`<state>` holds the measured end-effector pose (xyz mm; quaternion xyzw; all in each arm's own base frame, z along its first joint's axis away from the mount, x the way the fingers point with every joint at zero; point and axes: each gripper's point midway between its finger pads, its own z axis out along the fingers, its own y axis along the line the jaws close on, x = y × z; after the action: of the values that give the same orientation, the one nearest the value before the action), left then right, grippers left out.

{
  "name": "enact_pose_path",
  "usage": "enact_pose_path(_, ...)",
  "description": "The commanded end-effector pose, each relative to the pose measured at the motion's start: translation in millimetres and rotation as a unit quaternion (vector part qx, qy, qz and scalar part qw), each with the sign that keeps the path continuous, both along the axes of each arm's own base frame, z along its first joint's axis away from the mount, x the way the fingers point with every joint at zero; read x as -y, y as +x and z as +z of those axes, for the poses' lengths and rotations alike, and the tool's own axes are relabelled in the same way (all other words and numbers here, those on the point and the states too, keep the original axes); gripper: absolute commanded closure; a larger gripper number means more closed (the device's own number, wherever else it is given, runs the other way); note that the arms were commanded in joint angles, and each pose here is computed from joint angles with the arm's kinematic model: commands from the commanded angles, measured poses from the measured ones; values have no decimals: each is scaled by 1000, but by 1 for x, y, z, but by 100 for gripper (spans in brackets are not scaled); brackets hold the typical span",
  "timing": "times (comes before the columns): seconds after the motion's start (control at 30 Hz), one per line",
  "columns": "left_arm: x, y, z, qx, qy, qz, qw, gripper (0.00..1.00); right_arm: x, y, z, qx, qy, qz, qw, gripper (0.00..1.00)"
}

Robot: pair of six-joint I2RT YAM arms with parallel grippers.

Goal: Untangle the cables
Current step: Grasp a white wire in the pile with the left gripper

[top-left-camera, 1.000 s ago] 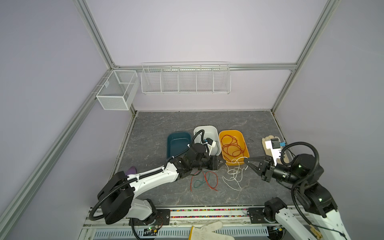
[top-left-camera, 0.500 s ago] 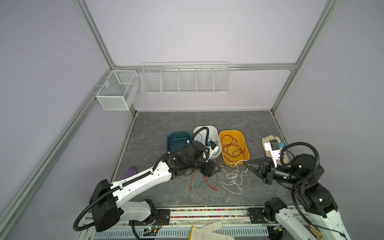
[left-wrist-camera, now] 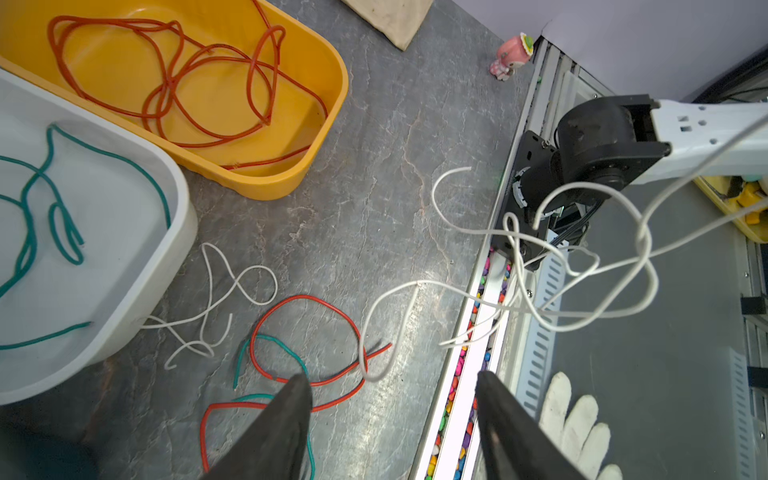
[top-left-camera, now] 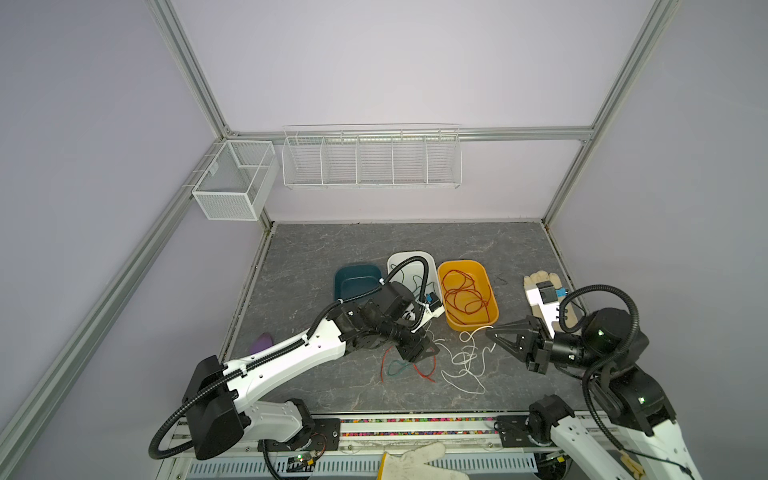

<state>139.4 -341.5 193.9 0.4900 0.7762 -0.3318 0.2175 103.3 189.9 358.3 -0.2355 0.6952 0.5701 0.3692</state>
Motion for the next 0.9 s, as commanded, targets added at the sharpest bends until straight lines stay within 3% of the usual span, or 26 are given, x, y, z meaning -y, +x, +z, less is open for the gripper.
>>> enact_pose_path(0.0,2,-7,9,17,2,-45,999,37,-1,-12,15,31,13,23,999,94)
enact_pose_path(0.4,11,-8,-11,-7,30,-57,998,47,-2,-19,20,38,22,39,998,94)
enact_pose_path(0.87,8,-8,-9,-6,40,-53,998,80,-4,-16,18,38,20,34,998,94)
